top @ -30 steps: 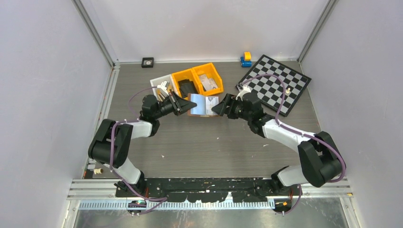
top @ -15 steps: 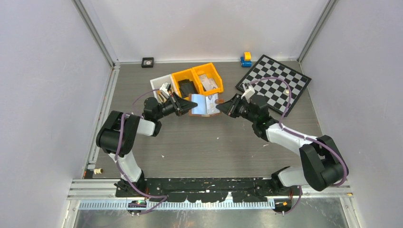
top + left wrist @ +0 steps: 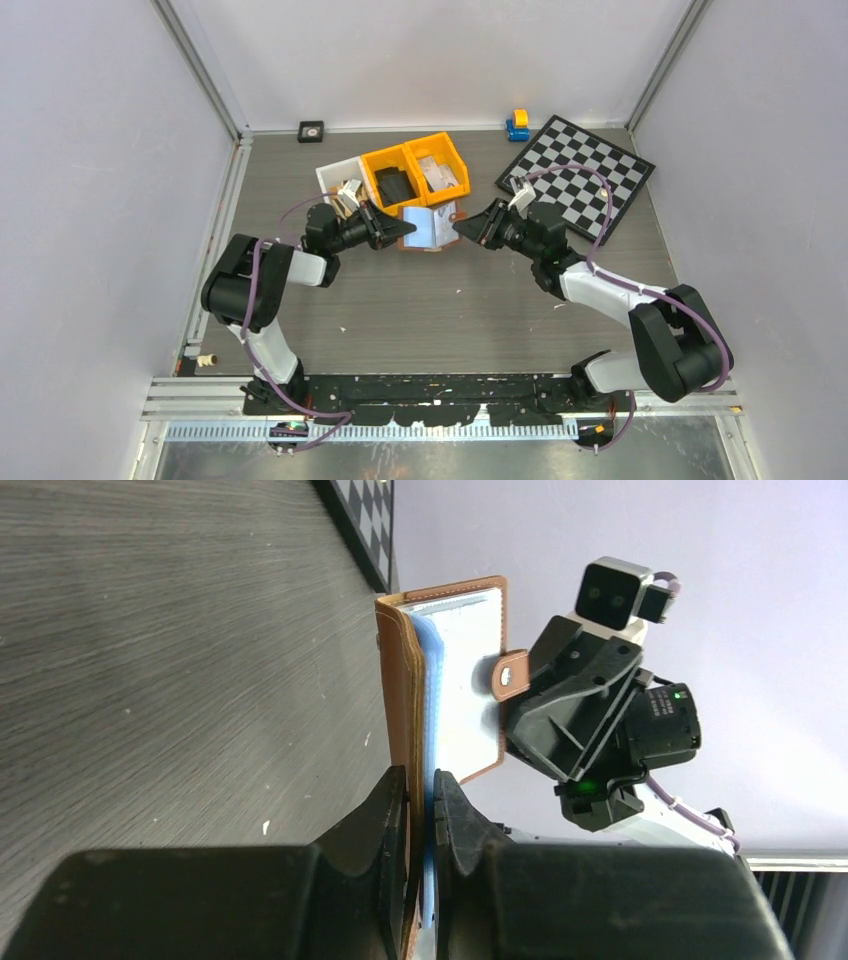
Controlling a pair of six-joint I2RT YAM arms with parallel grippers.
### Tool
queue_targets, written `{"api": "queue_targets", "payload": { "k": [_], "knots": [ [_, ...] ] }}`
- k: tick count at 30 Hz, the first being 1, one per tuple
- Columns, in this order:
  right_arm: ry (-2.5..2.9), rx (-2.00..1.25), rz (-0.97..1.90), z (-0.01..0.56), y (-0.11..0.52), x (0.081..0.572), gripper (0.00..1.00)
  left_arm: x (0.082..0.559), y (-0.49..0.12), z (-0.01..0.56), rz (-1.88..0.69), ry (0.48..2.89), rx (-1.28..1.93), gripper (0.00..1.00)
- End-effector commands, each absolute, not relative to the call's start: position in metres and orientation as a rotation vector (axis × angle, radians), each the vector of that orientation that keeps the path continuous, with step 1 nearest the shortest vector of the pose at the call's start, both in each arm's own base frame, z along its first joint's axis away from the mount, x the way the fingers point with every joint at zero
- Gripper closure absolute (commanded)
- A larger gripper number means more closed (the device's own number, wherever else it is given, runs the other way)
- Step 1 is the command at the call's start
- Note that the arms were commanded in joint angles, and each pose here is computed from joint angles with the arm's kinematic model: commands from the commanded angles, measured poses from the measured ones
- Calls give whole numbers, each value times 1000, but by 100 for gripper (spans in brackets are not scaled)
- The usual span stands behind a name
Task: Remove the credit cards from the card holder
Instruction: Remove the credit card from the card holder.
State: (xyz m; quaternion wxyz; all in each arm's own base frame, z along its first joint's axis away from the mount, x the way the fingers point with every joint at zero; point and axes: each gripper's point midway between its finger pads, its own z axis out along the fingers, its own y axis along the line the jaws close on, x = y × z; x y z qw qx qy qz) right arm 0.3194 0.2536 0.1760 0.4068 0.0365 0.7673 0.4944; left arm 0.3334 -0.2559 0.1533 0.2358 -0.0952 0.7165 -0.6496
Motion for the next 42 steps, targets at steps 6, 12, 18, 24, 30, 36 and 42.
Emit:
{"api": "queue_targets", "payload": {
  "k": [6, 12, 18, 24, 30, 36, 42],
  "knots": [
    [1789, 46, 1339, 211, 256, 321, 78, 332, -259, 171, -1732, 1950, -148, 100],
    [1830, 45, 1356, 204, 261, 323, 86, 331, -261, 171, -1731, 1954, -140, 100],
    [1859, 33, 1380, 200, 266, 324, 76, 330, -261, 175, -1732, 1948, -131, 100],
    [1885, 34, 1373, 194, 267, 325, 64, 328, -260, 179, -1720, 1949, -115, 100],
    [1888, 39, 1369, 194, 266, 325, 57, 327, -259, 180, -1696, 1953, -106, 100],
    [1908, 49, 1368, 190, 267, 326, 48, 321, -260, 205, -1789, 1820, -57, 100],
    [2019, 97, 1290, 165, 264, 334, 36, 318, -258, 220, -1843, 1731, -41, 100]
  ]
}}
